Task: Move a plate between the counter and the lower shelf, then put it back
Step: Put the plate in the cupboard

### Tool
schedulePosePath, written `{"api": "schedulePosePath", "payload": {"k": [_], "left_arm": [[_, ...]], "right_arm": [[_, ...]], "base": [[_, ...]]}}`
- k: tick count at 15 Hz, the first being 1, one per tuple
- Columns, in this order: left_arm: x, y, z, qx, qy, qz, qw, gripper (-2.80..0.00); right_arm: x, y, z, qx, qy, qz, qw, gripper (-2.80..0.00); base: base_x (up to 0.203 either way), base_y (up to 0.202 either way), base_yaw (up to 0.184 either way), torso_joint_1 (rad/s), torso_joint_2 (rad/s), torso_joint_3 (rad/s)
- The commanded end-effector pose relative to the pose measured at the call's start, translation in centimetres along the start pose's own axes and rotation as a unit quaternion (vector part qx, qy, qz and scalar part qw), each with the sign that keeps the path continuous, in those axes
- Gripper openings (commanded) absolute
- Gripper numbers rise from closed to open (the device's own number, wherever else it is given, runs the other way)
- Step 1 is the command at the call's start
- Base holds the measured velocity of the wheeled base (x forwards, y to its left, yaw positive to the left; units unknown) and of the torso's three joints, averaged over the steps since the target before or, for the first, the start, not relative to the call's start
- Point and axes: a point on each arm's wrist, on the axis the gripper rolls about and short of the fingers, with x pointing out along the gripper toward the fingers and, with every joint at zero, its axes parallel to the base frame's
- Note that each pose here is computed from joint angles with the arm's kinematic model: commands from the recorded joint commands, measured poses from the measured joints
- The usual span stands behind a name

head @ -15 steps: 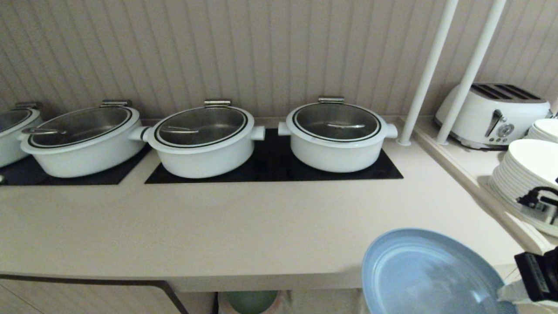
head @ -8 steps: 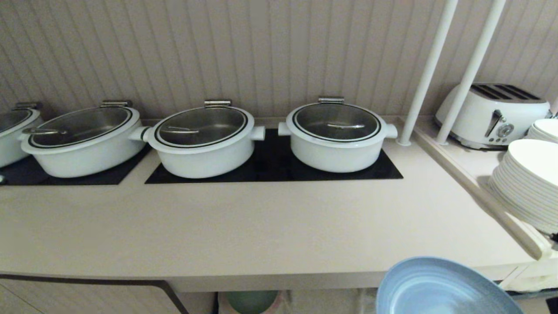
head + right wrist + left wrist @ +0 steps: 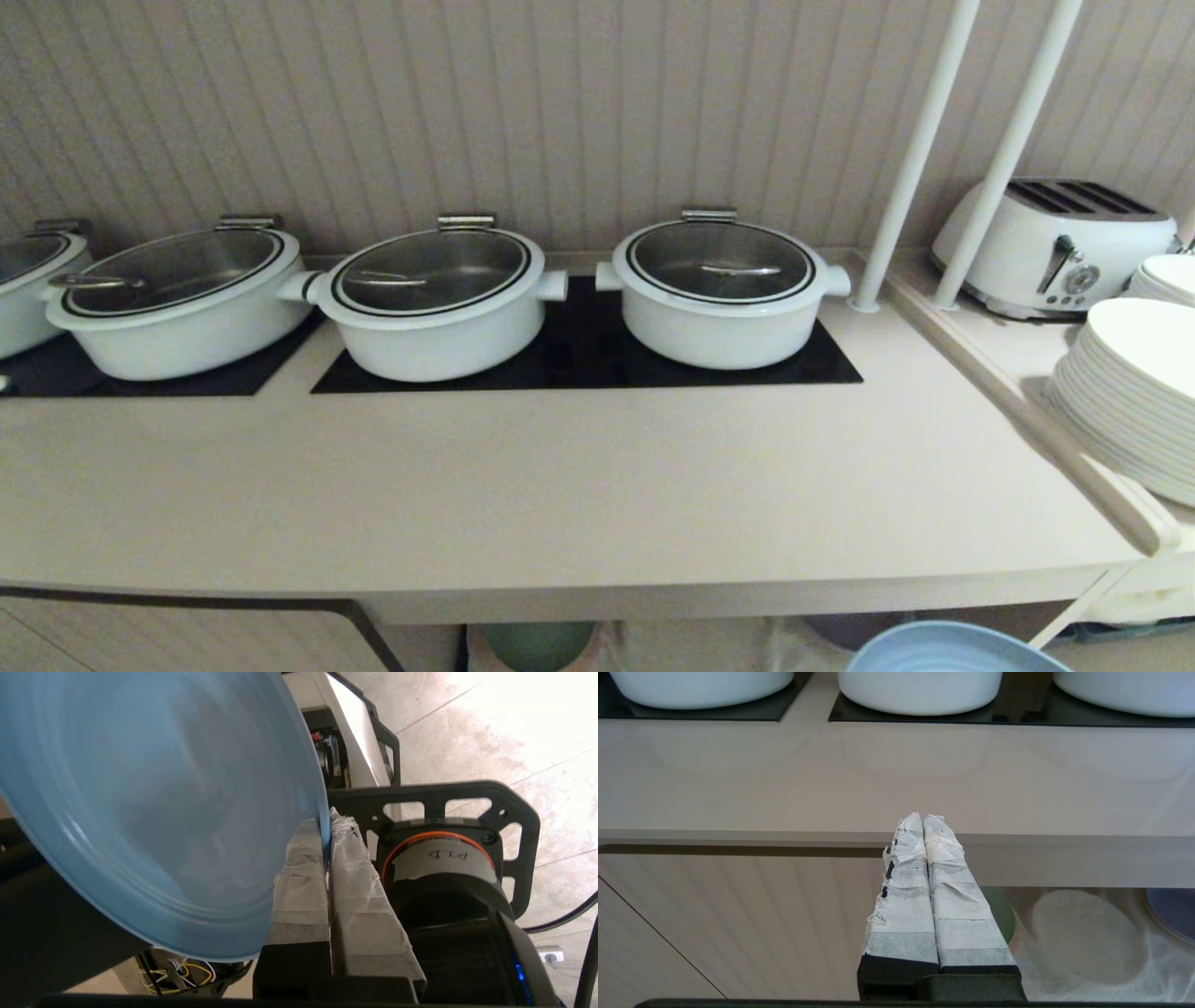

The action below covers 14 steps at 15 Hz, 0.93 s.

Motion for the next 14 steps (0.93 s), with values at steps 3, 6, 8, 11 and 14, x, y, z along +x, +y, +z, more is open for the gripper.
{"api": "schedulePosePath", "payload": {"k": [3,6,8,11,14], "left_arm": [[0.00,0.00,-0.01,0.000,0.000,0.001,1.0000,-2.80],[-0.01,0.00,0.03,0.000,-0.001,0.001,1.0000,-2.80],[0.00,0.00,-0.01,0.000,0.000,0.001,1.0000,-2.80],[-0.01,0.00,0.03,0.000,-0.001,0.001,1.0000,-2.80],[0.00,0.00,-0.01,0.000,0.000,0.001,1.0000,-2.80]], "right_arm": [[0.07,-0.24,-0.48,0.000,0.002,0.003,1.000,-2.80],[0.26,-0.33,-0.61,-0.001,0.007,0.002,1.000,-2.80],[0.26,-0.33,-0.63,0.000,0.007,0.002,1.000,-2.80],[0.29,-0.33,-0.60,0.000,0.008,0.001,1.000,-2.80],[0.47,-0.43,-0.74,0.002,0.012,-0.001,1.000,-2.80]], "base": [[0.000,0.000,0.000,0.000,0.00,0.000],[0.000,0.000,0.000,0.000,0.00,0.000],[0.000,0.000,0.000,0.000,0.00,0.000],[0.000,0.000,0.000,0.000,0.00,0.000],[0.000,0.000,0.000,0.000,0.00,0.000]]}}
